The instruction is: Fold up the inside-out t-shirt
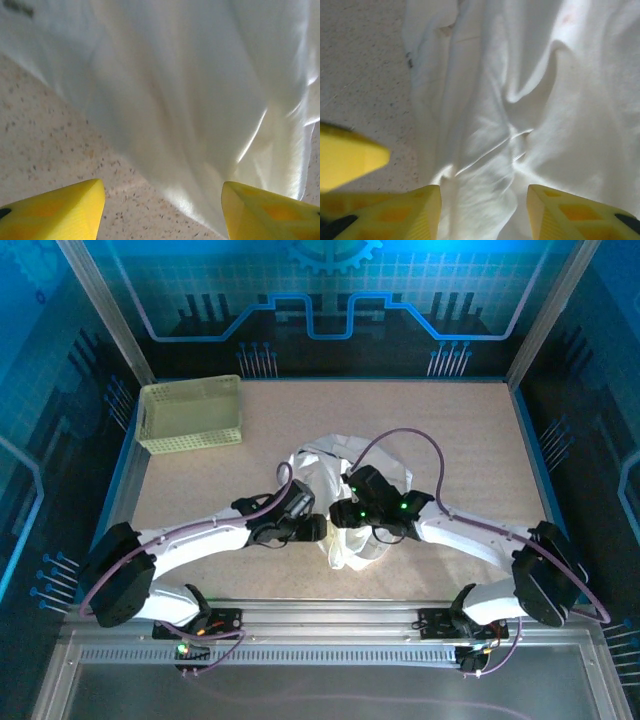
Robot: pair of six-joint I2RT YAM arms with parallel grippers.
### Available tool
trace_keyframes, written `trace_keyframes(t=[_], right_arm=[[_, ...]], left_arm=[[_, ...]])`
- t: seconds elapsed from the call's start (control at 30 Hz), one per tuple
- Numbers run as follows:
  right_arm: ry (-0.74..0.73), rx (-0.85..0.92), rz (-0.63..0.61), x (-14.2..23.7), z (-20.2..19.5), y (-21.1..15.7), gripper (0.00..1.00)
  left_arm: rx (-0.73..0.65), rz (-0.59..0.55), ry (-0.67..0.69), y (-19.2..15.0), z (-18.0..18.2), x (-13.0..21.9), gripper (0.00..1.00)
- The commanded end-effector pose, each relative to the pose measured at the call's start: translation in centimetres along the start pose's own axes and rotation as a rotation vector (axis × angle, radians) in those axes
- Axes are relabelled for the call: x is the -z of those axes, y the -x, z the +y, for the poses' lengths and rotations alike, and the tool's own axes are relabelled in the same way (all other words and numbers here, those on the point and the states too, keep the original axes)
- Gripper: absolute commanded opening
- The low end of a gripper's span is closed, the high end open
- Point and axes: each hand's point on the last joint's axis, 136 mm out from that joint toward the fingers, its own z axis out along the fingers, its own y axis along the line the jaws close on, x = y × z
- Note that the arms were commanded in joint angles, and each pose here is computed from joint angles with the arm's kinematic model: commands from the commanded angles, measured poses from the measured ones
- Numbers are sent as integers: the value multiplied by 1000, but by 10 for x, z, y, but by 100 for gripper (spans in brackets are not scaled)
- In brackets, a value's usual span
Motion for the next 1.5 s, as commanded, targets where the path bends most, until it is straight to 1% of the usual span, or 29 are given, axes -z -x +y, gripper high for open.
trace_keyframes(t=[0.0,0.07,0.13,0.2,0.37,0.43,0.5,0.57,0.63,0.67,0.73,0.8,0.87,0.97,1.1,1.17,1.23,1.27,1.3,1.33,1.37,1.47], right_arm=[[18,-37,-14,-4,9,15,48],[-7,-60,-6,-9,2,13,46],[12,-75,-5,-13,3,12,45],[31,-76,-8,-14,7,14,45],[23,-81,5,-18,7,16,46],[8,-87,22,-21,5,15,45],[-20,-98,29,-23,0,14,41],[-36,-108,23,-22,-4,15,33],[-45,-124,13,-20,-9,16,23],[-47,-131,7,-18,-11,17,19],[-51,-137,-1,-14,-14,18,11],[-49,-139,-10,-10,-17,18,6],[-27,-144,-23,-7,-17,19,0],[26,-163,-30,-5,-20,11,0],[123,-161,-86,9,-12,14,0],[148,-169,-100,13,-11,13,0],[135,-181,-95,13,-17,8,0],[102,-193,-82,12,-24,3,6],[60,-198,-66,10,-31,-2,18],[25,-194,-58,10,-37,-5,25],[-17,-183,-56,13,-43,-7,29],[-90,-97,-86,34,-44,1,36]], left_arm=[[36,-98,-100,12,-26,5,63],[22,-113,-126,8,-35,6,63],[10,-120,-149,5,-43,7,63],[5,-113,-144,2,-44,7,63],[0,-89,-158,-6,-46,2,64],[-16,-80,-154,-9,-47,0,68],[-20,-60,-112,-13,-42,-5,68],[-15,-57,-64,-14,-32,-9,59],[-14,-61,-49,-15,-28,-12,55],[-15,-62,-41,-14,-27,-12,51],[-8,-63,-16,-13,-21,-13,40],[7,-74,-9,-10,-15,-13,29],[27,-87,-9,-6,-9,-10,20],[64,-115,-27,0,0,-4,11],[99,-134,-60,3,8,0,0],[111,-145,-87,5,8,2,0],[112,-156,-115,7,5,4,0],[109,-163,-131,8,2,6,0],[102,-171,-149,10,-1,7,0],[94,-171,-164,10,-4,8,0],[87,-172,-182,12,-9,10,0],[75,-166,-212,13,-17,12,0]])
